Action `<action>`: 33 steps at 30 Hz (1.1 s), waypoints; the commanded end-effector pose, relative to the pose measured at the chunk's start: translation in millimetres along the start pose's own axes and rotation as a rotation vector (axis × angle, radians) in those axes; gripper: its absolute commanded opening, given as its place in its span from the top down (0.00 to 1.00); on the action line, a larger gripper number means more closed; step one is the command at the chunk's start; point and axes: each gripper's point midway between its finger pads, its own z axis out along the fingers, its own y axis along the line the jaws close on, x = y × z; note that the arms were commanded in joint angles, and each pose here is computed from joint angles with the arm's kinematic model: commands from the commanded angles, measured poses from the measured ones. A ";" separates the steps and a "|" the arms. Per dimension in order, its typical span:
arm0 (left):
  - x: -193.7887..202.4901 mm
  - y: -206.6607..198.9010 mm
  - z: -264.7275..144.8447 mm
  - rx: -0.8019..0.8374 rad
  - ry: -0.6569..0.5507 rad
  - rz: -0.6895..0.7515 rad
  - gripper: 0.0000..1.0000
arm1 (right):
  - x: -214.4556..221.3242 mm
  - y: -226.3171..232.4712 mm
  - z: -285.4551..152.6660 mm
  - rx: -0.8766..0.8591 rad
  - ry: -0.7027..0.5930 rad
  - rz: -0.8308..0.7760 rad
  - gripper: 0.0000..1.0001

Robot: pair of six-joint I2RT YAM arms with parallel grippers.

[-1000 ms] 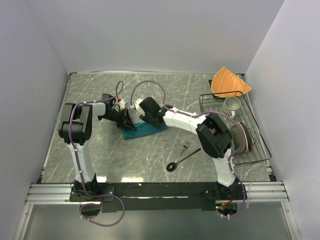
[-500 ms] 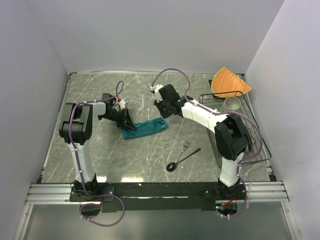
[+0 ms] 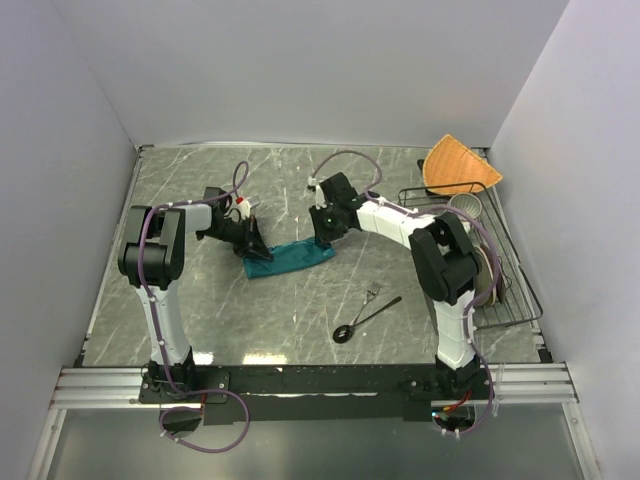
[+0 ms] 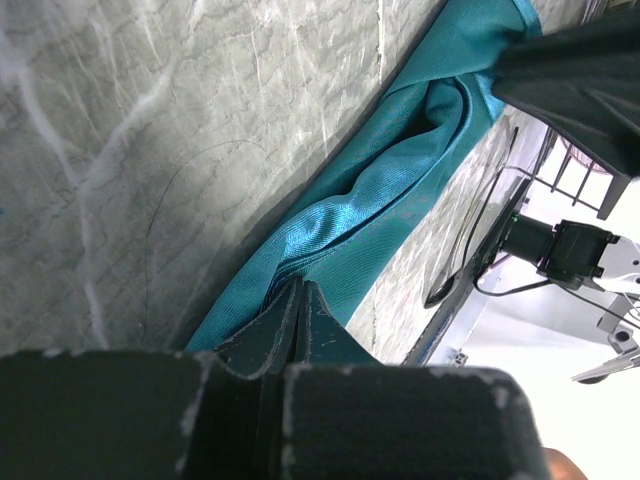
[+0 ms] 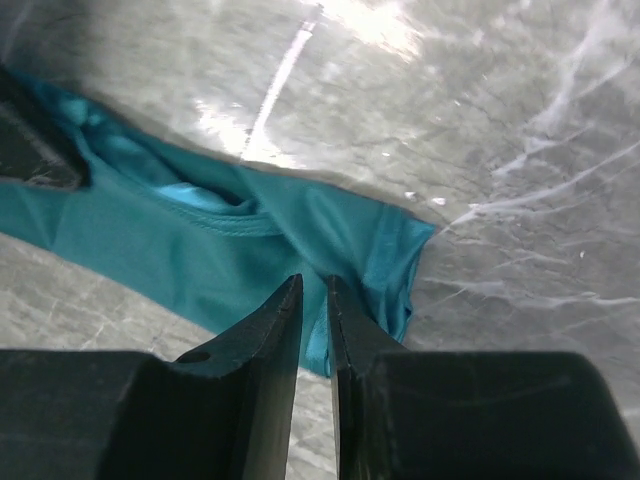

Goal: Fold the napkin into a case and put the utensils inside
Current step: Insert the top corner of the smaller rectangle folded napkin into the folded napkin.

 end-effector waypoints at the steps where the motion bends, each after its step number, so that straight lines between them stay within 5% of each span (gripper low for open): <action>1: 3.2 25.8 2.0 -0.104 0.017 0.033 0.99 | 9.7 -8.3 14.6 -0.050 0.035 0.137 0.76; 7: 4.9 28.4 1.2 -0.111 0.033 0.041 0.99 | 36.3 -1.4 21.7 -0.177 0.129 0.270 0.73; 11: 3.8 29.8 0.5 -0.116 0.032 0.051 0.99 | 12.7 7.7 -8.2 -0.310 0.060 0.252 0.63; 19: 4.1 34.6 3.8 -0.117 0.040 0.055 0.99 | -62.6 20.6 -66.3 -0.362 -0.158 -0.294 0.26; 23: 4.9 36.6 5.5 -0.114 0.050 0.049 0.99 | -58.4 20.1 -44.6 -0.393 -0.059 -0.554 0.21; 33: 5.5 37.3 6.5 -0.108 0.061 0.050 0.99 | -44.0 35.5 -1.7 -0.486 0.070 -0.684 0.15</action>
